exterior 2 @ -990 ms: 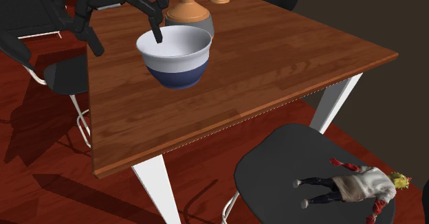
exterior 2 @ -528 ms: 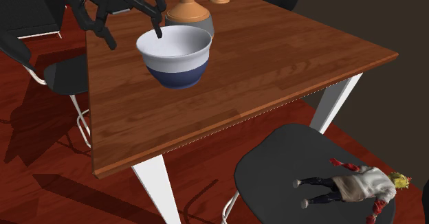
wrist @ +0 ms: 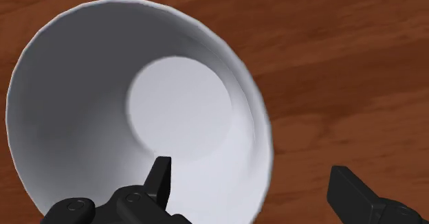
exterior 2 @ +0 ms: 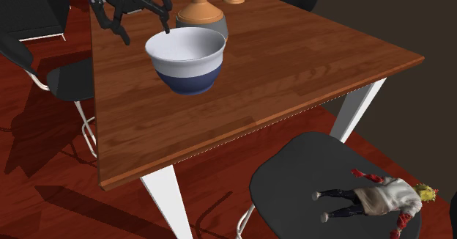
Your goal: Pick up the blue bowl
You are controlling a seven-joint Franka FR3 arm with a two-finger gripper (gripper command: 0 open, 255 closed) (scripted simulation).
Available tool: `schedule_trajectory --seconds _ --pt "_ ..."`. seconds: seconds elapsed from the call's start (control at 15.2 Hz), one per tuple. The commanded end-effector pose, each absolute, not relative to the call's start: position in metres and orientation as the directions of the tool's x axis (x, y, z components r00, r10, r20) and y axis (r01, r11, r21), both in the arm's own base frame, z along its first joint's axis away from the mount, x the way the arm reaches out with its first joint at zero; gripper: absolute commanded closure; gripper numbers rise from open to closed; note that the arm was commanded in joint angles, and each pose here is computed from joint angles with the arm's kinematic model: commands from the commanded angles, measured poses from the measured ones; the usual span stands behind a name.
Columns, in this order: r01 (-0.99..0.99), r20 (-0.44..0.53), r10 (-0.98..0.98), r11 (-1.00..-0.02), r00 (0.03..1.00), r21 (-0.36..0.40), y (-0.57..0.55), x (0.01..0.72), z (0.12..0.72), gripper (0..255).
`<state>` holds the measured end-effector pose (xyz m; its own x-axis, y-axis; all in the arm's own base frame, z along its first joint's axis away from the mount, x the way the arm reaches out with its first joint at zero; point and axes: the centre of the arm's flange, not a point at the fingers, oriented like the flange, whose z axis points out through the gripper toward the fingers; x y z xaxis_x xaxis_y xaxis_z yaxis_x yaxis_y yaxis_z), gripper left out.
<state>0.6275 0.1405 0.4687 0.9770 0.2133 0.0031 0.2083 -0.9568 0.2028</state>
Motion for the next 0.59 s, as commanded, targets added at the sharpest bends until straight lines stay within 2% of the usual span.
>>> schedule_trajectory --seconds 0.0,0.53 --pt "0.209 0.006 0.215 -0.956 0.977 0.206 0.144 0.634 0.459 0" --pt "0.209 0.006 0.215 -0.956 0.977 0.206 0.144 0.634 0.424 0"
